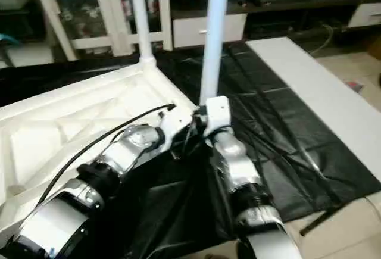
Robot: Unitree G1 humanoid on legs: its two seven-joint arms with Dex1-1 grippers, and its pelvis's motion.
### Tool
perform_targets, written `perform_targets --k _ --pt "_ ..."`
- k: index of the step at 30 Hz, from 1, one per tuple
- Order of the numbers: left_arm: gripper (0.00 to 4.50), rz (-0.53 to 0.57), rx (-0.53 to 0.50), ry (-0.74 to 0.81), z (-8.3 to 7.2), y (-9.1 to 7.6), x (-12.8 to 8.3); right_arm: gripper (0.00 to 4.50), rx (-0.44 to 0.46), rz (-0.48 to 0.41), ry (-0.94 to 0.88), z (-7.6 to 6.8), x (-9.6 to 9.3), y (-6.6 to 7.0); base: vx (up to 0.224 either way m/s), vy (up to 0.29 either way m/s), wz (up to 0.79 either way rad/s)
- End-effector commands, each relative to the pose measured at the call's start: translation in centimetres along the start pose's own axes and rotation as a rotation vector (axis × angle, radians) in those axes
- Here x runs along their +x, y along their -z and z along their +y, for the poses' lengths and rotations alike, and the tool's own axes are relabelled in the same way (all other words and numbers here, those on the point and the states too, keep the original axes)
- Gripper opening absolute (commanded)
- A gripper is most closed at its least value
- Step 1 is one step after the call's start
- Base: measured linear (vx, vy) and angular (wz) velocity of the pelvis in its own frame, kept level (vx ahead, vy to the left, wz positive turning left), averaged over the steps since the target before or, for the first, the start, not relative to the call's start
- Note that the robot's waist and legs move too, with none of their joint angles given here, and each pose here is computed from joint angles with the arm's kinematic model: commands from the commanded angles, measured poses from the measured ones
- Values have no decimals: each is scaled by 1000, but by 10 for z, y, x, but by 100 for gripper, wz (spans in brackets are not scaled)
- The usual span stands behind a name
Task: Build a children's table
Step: Rotate leg to tighten
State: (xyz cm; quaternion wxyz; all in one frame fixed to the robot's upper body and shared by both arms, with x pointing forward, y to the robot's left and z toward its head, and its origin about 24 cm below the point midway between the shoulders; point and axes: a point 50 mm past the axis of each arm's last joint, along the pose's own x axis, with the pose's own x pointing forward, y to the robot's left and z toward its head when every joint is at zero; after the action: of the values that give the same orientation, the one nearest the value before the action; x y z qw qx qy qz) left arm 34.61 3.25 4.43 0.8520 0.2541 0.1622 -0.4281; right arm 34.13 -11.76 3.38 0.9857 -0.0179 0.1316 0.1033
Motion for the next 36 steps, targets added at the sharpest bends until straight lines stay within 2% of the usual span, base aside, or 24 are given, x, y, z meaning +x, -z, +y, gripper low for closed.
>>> perform_targets --k 1,2,4,5,7,10,13,15,16,17,18,21,26,28,29,31,33,36 --pt "0 50 45 -10 1 6 1 327 -38 -11 -28 1 -6 -1 0 0 0" --pt "0 40 57 6 3 8 -1 331 -72 -31 -46 -4 -14 -5 0 0 0" --pt "0 24 75 33 3 10 -3 354 -83 -34 -98 -8 -23 -8 0 0 0" --pt "0 15 84 44 5 12 -5 365 -103 -16 -182 -11 -36 -9 0 0 0" --pt "0 7 93 50 6 13 -6 371 -121 -6 -225 -13 -43 -8 0 0 0" --pt "0 -44 133 78 8 11 -9 371 -235 48 -409 -22 -77 0 0 0 0" --pt "0 -111 144 65 9 3 -9 371 -268 61 -437 -24 -90 3 0 0 0" --pt "0 -155 140 43 10 -4 -8 371 -255 61 -404 -25 -91 3 0 0 0" --pt "28 -169 136 25 11 -6 -8 373 -251 61 -388 -26 -90 3 0 0 0" --pt "28 -198 82 -13 14 -11 -7 373 -248 65 -365 -25 -89 3 0 0 0" --pt "55 -212 50 -24 16 -13 -8 373 -249 67 -360 -25 -89 2 0 0 0" --pt "69 -260 -27 -59 23 -18 -11 373 -232 75 -382 -19 -90 1 0 0 0" --pt "113 -305 -56 -92 36 -21 -25 373 -221 80 -425 -8 -94 2 0 0 0" --pt "124 -299 -74 -29 37 -18 -31 373 -223 89 -444 -8 -97 3 0 0 0" --pt "124 -280 -59 62 34 -14 -36 373 -230 102 -457 -9 -99 4 0 0 0" --pt "124 -276 -53 86 33 -12 -38 373 -232 111 -460 -9 -100 5 0 0 0" --pt "124 -241 -19 232 24 -5 -47 373 -239 124 -464 -12 -102 6 0 0 0" --pt "124 -214 -52 389 13 -2 -56 373 -242 136 -472 -14 -104 7 0 0 0"
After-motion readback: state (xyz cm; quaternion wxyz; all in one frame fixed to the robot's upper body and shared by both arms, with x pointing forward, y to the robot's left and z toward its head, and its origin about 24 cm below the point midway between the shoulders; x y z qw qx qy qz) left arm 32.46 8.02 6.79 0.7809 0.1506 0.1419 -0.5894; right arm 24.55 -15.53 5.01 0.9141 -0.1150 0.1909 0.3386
